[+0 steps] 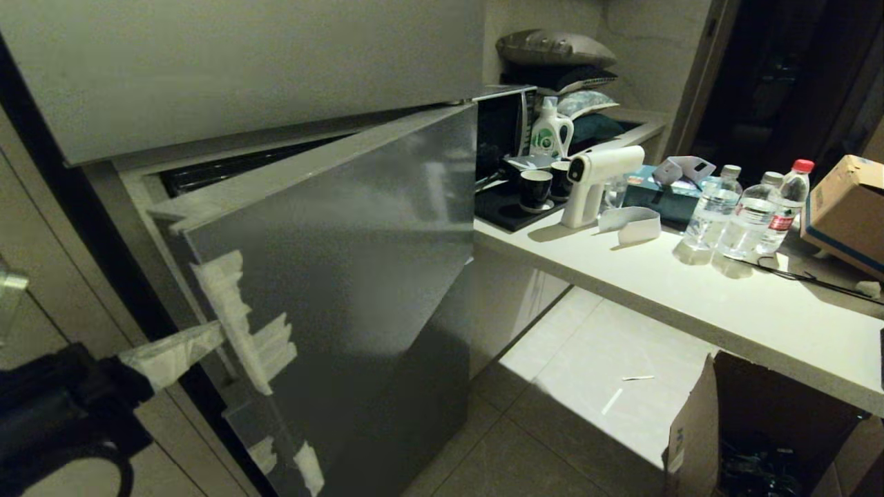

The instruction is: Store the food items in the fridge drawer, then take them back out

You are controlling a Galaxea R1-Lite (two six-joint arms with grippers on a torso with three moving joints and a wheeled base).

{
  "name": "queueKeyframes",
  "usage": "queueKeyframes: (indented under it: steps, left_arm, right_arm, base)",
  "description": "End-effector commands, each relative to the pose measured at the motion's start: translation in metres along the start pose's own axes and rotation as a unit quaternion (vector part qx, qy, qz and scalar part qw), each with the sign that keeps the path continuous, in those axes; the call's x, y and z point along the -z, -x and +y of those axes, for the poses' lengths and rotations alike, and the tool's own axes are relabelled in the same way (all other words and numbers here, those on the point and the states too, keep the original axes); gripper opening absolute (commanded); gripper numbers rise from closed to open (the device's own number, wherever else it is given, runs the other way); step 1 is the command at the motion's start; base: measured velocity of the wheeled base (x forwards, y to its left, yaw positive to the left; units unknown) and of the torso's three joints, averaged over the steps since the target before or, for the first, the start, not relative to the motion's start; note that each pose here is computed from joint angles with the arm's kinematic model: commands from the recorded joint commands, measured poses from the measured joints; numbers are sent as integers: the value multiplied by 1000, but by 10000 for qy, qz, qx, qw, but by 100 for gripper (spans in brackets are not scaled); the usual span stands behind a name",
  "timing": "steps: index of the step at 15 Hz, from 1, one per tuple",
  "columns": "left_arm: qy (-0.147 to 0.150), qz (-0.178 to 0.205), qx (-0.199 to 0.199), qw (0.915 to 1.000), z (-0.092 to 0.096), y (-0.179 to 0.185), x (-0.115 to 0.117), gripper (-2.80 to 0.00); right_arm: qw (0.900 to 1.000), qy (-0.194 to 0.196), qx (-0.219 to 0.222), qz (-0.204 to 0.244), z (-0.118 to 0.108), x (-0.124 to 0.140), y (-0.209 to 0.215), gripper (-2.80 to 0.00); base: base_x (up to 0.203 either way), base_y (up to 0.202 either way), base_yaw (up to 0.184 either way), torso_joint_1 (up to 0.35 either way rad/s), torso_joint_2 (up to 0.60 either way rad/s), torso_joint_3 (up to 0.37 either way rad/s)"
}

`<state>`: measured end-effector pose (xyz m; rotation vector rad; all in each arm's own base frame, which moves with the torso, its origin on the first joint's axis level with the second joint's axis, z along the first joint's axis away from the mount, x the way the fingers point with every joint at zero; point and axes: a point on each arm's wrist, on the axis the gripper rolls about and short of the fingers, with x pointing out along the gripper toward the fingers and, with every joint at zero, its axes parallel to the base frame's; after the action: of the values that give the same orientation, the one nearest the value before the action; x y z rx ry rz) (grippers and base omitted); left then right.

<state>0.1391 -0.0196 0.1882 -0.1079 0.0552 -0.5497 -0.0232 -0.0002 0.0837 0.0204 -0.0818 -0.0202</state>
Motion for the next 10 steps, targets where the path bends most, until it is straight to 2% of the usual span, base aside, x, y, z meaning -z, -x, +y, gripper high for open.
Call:
queueKeyframes:
  steps: [1, 3, 7, 10]
  left_arm:
    - [84, -311, 653, 9973, -26, 19, -2, -280]
    - [387, -472, 808, 9949, -33, 29, -5, -280]
    - [328, -697, 744, 9942, -39, 49, -2, -280]
    - [231, -937, 314, 9948, -47, 77, 0, -280]
  right_arm:
    - [9999, 3, 5, 142, 0, 8, -2, -280]
    - [9999, 3, 5, 145, 0, 8, -2, -280]
    - [9999, 3, 5, 147, 0, 8, -2, -280]
    - [9999, 3, 5, 147, 0, 8, -2, -280]
  base:
    - [0, 0, 0, 0, 0, 0]
    - [0, 0, 0, 0, 0, 0]
    - [0, 0, 0, 0, 0, 0]
    - [0, 0, 0, 0, 0, 0]
